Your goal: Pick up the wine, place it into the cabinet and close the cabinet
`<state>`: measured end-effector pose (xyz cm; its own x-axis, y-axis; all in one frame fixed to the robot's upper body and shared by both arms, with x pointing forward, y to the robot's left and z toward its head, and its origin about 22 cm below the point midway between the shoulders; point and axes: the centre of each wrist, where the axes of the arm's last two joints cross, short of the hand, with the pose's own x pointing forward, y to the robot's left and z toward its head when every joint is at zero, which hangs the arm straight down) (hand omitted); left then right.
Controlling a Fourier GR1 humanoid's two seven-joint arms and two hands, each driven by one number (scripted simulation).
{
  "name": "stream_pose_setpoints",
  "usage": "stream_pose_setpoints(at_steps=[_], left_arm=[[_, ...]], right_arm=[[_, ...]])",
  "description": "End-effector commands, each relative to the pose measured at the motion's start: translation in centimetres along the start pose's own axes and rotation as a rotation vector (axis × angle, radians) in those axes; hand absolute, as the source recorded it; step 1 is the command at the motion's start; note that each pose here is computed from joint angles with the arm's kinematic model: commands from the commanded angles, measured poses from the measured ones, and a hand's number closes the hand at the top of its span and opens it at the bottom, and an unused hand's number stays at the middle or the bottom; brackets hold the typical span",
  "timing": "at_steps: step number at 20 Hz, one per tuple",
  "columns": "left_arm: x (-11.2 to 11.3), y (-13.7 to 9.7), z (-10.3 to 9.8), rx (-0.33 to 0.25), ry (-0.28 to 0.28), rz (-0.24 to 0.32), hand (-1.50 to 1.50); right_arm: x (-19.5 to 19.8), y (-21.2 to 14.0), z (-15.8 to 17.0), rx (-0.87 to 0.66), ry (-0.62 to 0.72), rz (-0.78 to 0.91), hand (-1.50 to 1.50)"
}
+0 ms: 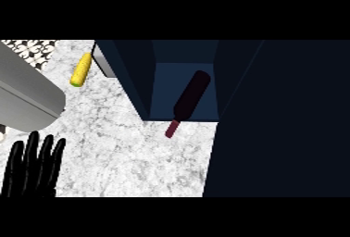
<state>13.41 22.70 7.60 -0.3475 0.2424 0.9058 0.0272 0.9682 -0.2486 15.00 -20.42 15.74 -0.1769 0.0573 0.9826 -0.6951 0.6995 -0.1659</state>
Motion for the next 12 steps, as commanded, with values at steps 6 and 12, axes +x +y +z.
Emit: stream_pose_setpoints(at_steps=[6,12], left_arm=[[3.7,5.5,2.0,0.023,-0.028,-0.005,-1.5],[6.1,8.0,2.5,0.021,-0.047,-0.038,-1.5]], right_arm=[[3.4,4.9,-1.0,0.064,-0.067,-0.02,1.5],[4.2,7.0,-5.2,0.053,-0.097,0.056,1.5]])
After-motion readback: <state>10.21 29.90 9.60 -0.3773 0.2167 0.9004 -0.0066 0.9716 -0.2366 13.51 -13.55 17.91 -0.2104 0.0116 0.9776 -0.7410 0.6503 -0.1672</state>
